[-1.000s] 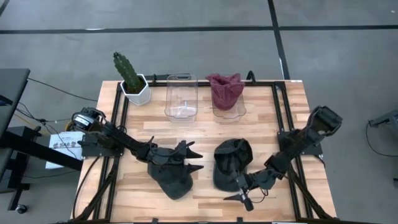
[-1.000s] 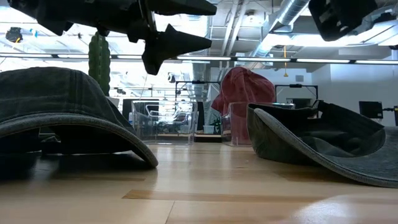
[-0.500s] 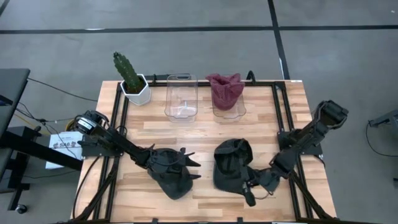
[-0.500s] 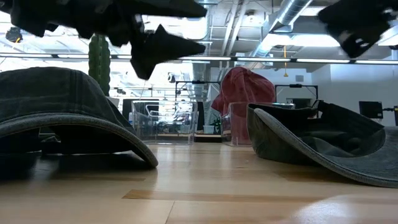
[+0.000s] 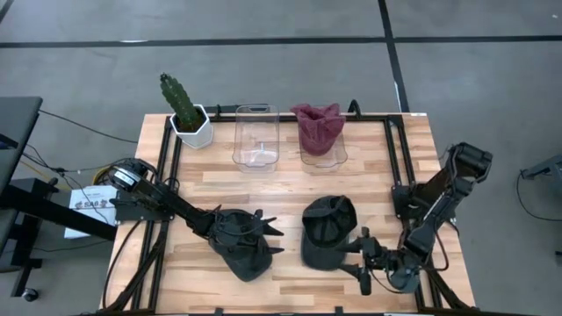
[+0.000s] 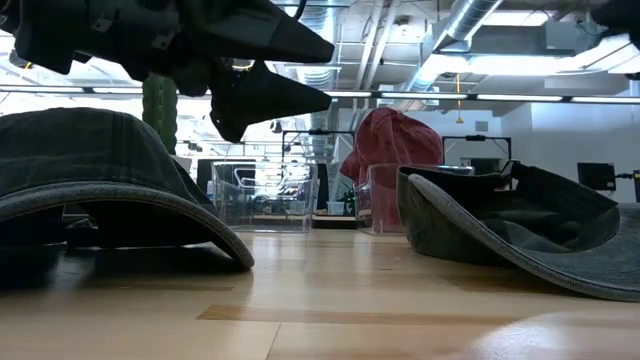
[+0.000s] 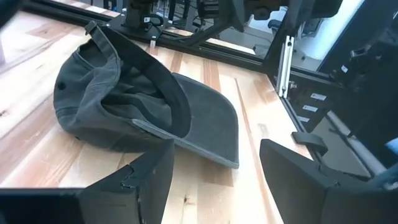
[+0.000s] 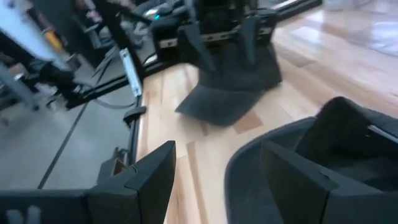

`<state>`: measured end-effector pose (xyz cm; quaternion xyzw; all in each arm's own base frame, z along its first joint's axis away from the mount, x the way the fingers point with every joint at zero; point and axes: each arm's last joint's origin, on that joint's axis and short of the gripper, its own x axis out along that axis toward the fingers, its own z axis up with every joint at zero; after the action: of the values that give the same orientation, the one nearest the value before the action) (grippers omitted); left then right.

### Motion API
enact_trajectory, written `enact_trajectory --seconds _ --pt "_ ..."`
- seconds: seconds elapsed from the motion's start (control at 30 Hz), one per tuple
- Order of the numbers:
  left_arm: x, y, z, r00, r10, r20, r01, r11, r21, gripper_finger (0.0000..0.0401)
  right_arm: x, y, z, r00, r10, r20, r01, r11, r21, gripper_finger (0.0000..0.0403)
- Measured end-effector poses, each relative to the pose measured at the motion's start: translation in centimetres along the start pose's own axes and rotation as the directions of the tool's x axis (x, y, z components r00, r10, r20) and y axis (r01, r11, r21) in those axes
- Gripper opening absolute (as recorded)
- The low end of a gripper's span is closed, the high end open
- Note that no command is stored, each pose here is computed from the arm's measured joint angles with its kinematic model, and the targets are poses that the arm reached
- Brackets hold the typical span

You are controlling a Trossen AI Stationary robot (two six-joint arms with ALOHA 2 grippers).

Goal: Pick & Place hat
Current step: Put the right black cap into the left transparent bin

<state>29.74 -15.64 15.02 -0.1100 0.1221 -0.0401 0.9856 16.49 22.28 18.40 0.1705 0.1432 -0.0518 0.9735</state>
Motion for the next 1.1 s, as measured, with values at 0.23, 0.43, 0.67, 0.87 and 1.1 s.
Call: enact_trajectory --seconds 0.23,0.43,0.67,0.87,1.1 --pt "-0.1 0.1 0.4 1.0 -0.011 0.0 0.011 0.996 0.09 0.0236 1.1 -0.5 -2.1 0.997 -0.063 -0.033 0.066 0.99 0.128 0.0226" --pt "-0.7 0.4 1.5 0.996 -0.076 -0.052 0.081 0.992 0.094 0.0236 1.6 -1.3 -3.2 0.986 -0.078 -0.145 0.111 0.966 0.233 0.0226" --pt "-2.4 0.4 3.3 0.989 -0.11 -0.095 0.119 0.988 0.099 0.0236 1.5 -2.2 -2.8 0.94 -0.044 -0.34 0.164 0.929 0.332 0.0226" --pt "-4.4 1.0 3.9 0.99 -0.123 -0.069 0.129 0.987 0.091 0.0236 0.5 -3.1 -0.5 0.915 -0.039 -0.401 0.204 0.903 0.378 0.0226" --pt "-6.3 1.8 3.7 0.99 -0.126 -0.057 0.13 0.988 0.082 0.0236 -1.0 -4.6 1.5 0.896 -0.081 -0.436 0.285 0.86 0.424 0.0226"
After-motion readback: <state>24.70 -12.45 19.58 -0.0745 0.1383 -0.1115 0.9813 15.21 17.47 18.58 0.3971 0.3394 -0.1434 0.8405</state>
